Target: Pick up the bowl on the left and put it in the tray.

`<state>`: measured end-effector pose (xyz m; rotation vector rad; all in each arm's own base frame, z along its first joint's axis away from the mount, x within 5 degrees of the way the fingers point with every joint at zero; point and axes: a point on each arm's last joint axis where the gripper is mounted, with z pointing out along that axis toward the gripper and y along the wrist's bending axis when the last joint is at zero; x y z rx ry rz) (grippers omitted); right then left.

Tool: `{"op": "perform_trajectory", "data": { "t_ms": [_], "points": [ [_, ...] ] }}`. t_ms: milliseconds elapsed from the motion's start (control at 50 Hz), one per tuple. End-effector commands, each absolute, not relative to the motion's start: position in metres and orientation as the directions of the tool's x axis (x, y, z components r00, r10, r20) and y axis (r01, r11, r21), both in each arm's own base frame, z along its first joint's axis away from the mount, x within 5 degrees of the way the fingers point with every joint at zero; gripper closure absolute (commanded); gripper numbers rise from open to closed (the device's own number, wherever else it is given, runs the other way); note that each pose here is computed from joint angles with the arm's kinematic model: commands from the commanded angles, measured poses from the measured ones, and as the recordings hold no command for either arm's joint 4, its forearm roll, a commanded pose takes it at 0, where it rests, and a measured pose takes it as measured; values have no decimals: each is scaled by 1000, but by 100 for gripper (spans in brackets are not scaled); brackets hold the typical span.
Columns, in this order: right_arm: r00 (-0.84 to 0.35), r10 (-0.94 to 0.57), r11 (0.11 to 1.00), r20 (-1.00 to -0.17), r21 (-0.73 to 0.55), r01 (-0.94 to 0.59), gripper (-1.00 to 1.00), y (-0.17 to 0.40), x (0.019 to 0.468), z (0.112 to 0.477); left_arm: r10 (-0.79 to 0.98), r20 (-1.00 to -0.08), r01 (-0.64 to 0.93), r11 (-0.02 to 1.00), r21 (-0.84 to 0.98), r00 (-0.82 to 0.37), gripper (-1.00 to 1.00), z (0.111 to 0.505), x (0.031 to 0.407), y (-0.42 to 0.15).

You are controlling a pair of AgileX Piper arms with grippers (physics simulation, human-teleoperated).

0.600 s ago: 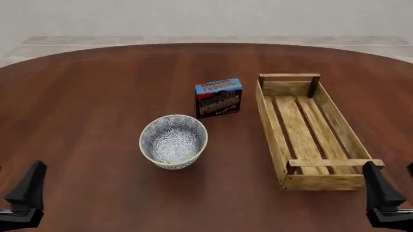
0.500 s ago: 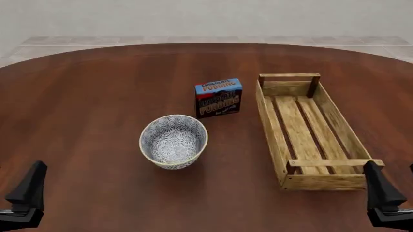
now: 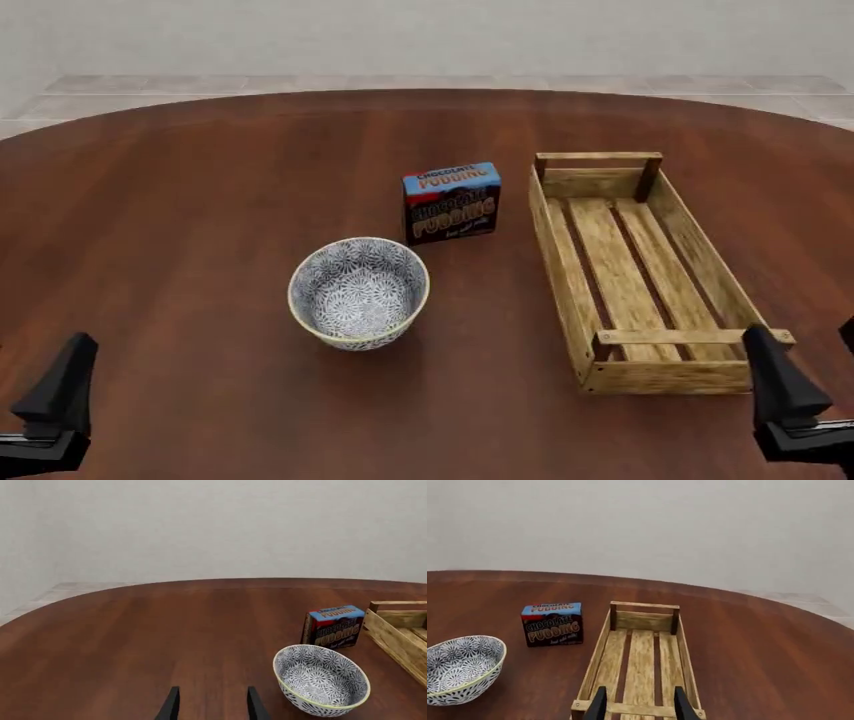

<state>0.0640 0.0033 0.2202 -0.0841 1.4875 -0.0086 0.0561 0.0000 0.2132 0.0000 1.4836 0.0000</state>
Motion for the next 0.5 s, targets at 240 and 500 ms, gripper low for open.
{"op": "perform_trajectory", "data": {
  "t_ms": [240, 500],
  "points": [
    [60, -58, 979, -996, -69, -192, -100, 16, 82, 239, 0, -996, 0, 1000, 0, 87, -100, 213, 56, 0],
    [51, -61, 965, -997, -72, -253, -100, 24, 92, 248, 0, -996, 0, 1000, 0, 87, -100, 213, 56, 0]
  ]
}}
